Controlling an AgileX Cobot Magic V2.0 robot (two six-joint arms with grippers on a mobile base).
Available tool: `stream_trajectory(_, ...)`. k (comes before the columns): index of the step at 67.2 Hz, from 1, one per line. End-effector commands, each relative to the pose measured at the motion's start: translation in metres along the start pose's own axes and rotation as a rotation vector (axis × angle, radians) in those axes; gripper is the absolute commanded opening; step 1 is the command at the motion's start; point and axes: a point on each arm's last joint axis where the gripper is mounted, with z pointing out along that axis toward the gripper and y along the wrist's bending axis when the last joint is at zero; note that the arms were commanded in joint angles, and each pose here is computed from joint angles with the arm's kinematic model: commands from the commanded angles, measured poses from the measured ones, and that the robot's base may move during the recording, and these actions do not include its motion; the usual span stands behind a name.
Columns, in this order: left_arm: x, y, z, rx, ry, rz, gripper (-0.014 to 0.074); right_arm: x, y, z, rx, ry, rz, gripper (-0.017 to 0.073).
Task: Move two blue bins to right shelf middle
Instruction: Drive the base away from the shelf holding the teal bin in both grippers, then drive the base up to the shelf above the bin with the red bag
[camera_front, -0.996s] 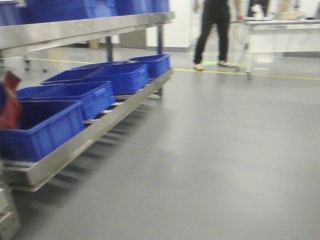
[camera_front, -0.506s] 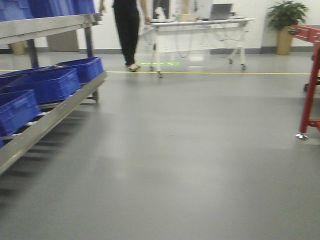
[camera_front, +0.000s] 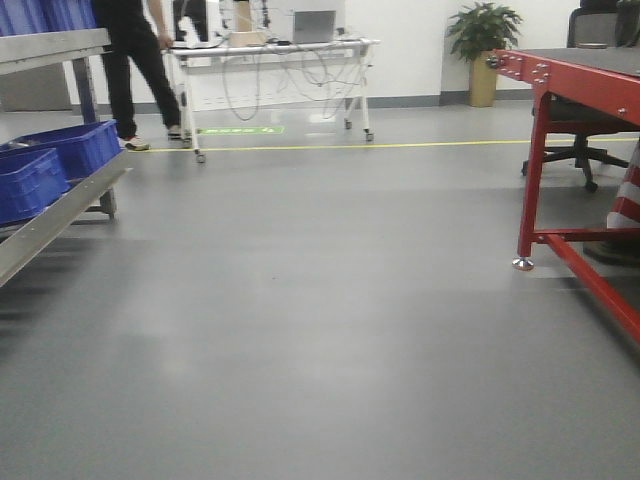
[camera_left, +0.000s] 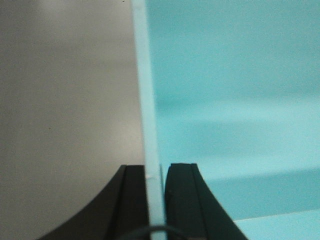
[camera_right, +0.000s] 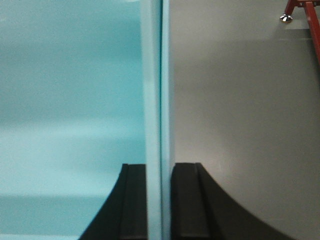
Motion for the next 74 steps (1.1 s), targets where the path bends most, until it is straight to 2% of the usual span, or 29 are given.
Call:
stream_trajectory(1, -0.0077, -0.0003, -0.0120, 0.035, -0.087, 0.001, -0.0111, -0.0115, 0.0010, -0.0173, -0.037, -0.130, -0.002, -0.0167)
stream_trajectory(31, -0.0077, -0.0003, -0.0120, 0.035, -0.087, 0.001, -0.0111, -0.0038, 0.0069, -0.0170, -0.103, -0.043, 0.035, -0.0167)
stream_trajectory(74, -0.0077, -0.0003, -0.0120, 0.035, -0.087, 0.001, -0.0111, -0.0036, 0.0072, -0.0170, -0.107, -0.040, 0.037, -0.0167)
